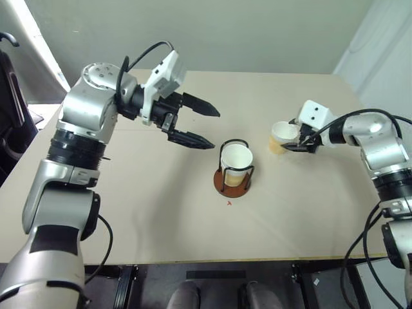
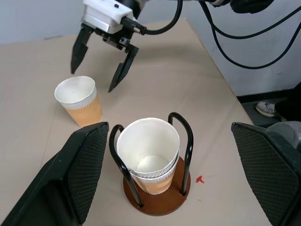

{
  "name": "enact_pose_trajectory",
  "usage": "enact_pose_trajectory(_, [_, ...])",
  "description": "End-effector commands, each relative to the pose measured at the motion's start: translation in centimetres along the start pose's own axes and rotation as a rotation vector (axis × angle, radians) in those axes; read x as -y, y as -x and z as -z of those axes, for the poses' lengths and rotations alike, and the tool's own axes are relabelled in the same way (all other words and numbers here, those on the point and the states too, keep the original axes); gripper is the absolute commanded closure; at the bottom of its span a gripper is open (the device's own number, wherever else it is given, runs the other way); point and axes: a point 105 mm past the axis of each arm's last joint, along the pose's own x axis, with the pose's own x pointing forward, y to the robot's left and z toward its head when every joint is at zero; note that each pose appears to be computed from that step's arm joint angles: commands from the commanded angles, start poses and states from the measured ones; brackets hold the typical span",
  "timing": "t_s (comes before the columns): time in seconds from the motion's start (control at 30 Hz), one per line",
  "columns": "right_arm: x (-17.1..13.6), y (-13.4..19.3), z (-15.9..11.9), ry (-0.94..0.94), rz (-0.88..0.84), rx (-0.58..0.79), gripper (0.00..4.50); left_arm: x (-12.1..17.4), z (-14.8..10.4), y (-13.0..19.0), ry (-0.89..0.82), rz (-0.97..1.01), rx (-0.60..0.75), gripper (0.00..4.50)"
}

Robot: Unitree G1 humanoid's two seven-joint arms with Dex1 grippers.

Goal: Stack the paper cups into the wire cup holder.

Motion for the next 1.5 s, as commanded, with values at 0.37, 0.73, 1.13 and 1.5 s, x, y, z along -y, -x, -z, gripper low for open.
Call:
enact_pose_trajectory(0.37, [0.3,-2.5,0.6,0.125,-0.055,-0.114,2.7,0.5,-0.4,0.8,-0.05,0.007,-0.038,0.0])
enact_pose_trajectory(0.73, [-0.1,-0.8,-1.2,0.038,-0.097,-0.041,4.46,0.1,0.8,2.1,-0.054,-0.035,-0.101,0.0])
enact_pose_trajectory(1.13, [-2.2,6.2,-10.8,0.014,-0.172,0.197,4.46,0.4,2.2,4.2,-0.044,-0.078,-0.159,0.0])
enact_pose_trajectory(1.5, [-5.6,5.9,-14.2,0.052,-0.305,0.268,4.46,1.3,1.8,3.9,0.003,-0.032,-0.082,0.0])
